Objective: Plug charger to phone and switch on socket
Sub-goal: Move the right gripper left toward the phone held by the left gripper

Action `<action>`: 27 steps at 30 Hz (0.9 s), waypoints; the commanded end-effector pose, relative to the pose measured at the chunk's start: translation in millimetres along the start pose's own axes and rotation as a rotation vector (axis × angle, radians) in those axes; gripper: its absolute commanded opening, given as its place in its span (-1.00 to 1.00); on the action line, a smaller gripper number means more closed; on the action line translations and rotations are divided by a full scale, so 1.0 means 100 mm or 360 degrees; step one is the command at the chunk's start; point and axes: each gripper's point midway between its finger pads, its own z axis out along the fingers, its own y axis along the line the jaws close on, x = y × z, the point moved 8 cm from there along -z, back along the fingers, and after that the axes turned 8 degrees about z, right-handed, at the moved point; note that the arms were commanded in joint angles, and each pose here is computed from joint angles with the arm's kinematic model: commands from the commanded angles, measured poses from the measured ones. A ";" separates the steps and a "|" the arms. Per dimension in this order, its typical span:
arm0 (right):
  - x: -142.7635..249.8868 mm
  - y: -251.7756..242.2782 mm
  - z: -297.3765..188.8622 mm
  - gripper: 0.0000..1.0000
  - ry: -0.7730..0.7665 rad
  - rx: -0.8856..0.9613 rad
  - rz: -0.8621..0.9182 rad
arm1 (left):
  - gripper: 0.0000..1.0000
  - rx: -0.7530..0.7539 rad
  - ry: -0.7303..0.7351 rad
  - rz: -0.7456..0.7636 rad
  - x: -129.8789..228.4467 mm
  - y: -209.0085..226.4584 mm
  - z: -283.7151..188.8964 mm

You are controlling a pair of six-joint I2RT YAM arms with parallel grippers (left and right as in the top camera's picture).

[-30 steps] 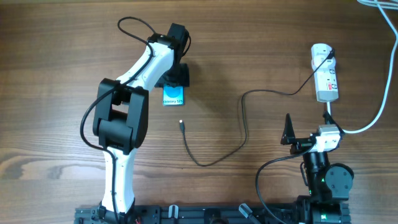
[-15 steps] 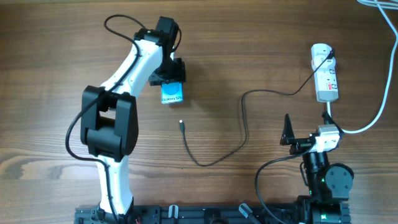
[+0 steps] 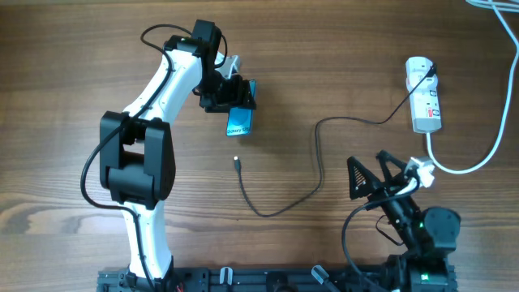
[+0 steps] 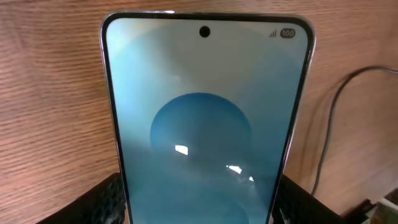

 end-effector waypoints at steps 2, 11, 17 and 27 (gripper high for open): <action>-0.51 0.51 0.02 0.99 0.0157 -0.0127 0.0010 | 0.34 0.0085 -0.0056 0.0073 -0.01 -0.09 -0.13; -1.29 0.66 0.60 0.99 0.1003 0.0421 0.0243 | 0.34 0.0085 -0.0059 0.0074 -0.01 -0.09 -0.13; -0.89 0.44 1.16 0.43 0.1362 0.0176 0.0509 | 0.35 0.0085 -0.0058 0.0073 -0.01 -0.09 -0.13; 0.18 0.60 2.01 0.47 0.1701 0.0145 0.0456 | 0.39 0.0086 -0.0054 0.0077 -0.01 -0.10 -0.12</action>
